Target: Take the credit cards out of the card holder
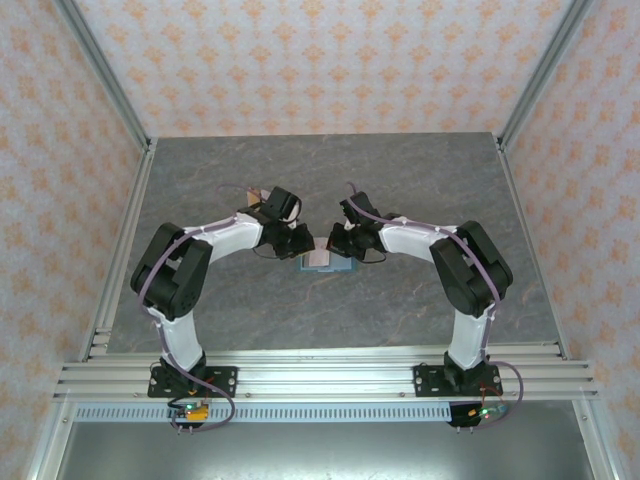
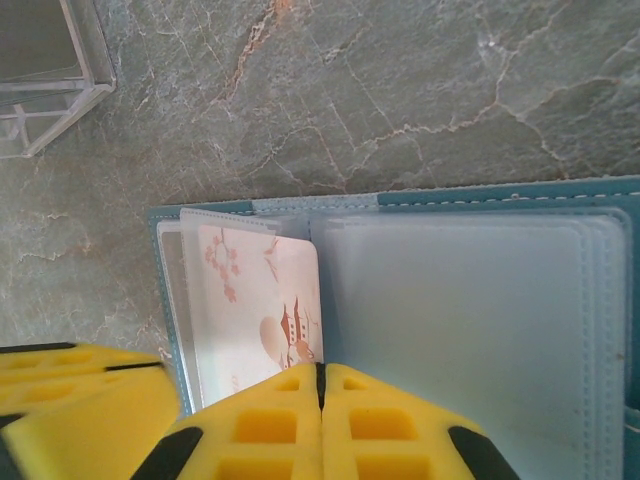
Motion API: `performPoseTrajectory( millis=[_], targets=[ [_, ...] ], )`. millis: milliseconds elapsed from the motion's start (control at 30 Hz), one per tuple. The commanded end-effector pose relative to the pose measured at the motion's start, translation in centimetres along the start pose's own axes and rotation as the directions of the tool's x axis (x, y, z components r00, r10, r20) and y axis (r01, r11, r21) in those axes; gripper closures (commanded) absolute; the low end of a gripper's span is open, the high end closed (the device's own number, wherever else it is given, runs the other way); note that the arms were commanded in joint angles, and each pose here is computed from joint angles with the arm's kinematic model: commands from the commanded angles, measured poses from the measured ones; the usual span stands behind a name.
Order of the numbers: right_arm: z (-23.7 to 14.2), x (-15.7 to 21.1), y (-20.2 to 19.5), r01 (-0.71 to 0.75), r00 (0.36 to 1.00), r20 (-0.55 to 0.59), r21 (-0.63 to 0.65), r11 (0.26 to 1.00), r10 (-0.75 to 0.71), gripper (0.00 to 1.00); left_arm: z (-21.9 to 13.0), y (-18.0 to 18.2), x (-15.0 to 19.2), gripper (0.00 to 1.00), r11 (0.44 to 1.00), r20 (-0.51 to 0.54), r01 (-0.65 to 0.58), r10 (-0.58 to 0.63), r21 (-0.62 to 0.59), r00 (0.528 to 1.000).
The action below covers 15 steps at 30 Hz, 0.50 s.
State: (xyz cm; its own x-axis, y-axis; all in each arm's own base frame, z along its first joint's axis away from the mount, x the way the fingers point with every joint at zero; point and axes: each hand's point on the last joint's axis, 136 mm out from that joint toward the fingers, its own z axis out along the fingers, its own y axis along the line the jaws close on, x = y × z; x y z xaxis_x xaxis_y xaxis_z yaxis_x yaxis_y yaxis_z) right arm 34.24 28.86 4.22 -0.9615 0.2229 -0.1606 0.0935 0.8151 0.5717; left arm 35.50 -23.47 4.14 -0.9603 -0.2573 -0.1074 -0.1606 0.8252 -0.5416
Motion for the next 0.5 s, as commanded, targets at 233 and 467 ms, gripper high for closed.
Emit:
performPoseTrajectory(
  millis=[233,467],
  targets=[
    [0.5,0.2,-0.1,-0.013,0.999,-0.038,-0.036,0.999,0.012,0.83,1.5,2.5,0.3,0.87,0.995,-0.018,0.019,-0.021,-0.099,1.0],
    [1.2,0.6,-0.8,-0.025,0.998,-0.061,-0.019,1.0,0.023,0.77,1.7,3.5,0.8,0.88,0.992,-0.021,0.028,-0.031,-0.127,0.999]
  ],
)
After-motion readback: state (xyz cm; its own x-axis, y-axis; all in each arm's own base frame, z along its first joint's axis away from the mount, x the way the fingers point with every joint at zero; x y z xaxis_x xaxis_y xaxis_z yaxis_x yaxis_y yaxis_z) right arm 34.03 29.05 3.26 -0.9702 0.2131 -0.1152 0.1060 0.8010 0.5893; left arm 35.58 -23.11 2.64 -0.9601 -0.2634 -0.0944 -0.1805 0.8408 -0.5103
